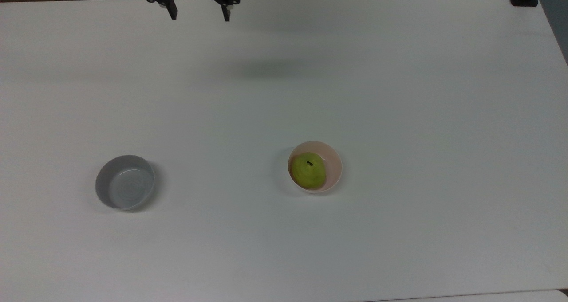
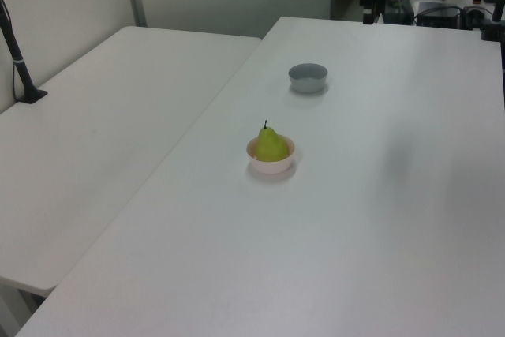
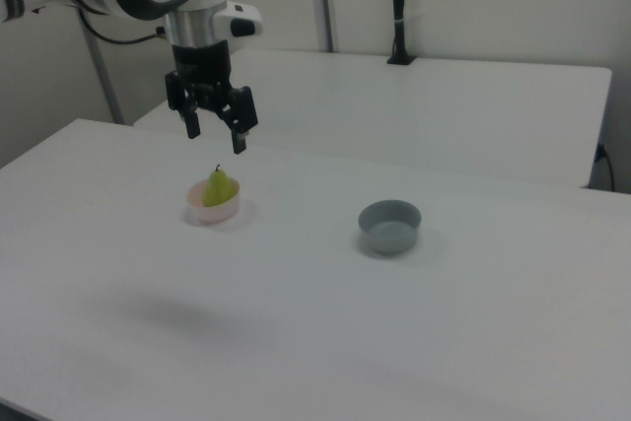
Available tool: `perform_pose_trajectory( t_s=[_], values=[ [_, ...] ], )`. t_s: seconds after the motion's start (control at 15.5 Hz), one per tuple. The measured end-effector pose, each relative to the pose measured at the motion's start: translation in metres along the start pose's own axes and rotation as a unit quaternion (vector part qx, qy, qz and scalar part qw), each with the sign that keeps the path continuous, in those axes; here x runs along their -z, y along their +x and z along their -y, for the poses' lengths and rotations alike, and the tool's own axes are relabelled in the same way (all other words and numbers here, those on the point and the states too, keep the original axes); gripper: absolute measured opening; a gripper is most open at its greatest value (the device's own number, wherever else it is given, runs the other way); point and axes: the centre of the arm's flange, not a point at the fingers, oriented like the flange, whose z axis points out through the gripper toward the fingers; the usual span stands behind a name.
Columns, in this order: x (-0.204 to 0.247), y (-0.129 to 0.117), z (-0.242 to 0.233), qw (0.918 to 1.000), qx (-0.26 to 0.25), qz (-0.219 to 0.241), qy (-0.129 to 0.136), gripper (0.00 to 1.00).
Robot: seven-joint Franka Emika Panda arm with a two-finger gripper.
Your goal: Place the pear in the bowl
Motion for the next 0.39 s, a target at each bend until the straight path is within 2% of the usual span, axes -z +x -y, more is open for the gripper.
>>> perform_pose_trajectory(
  t_s=[0.39],
  values=[
    [-0.0017, -0.0023, -0.0121, 0.9995, -0.004, 0.004, -0.031, 1.00]
  ],
)
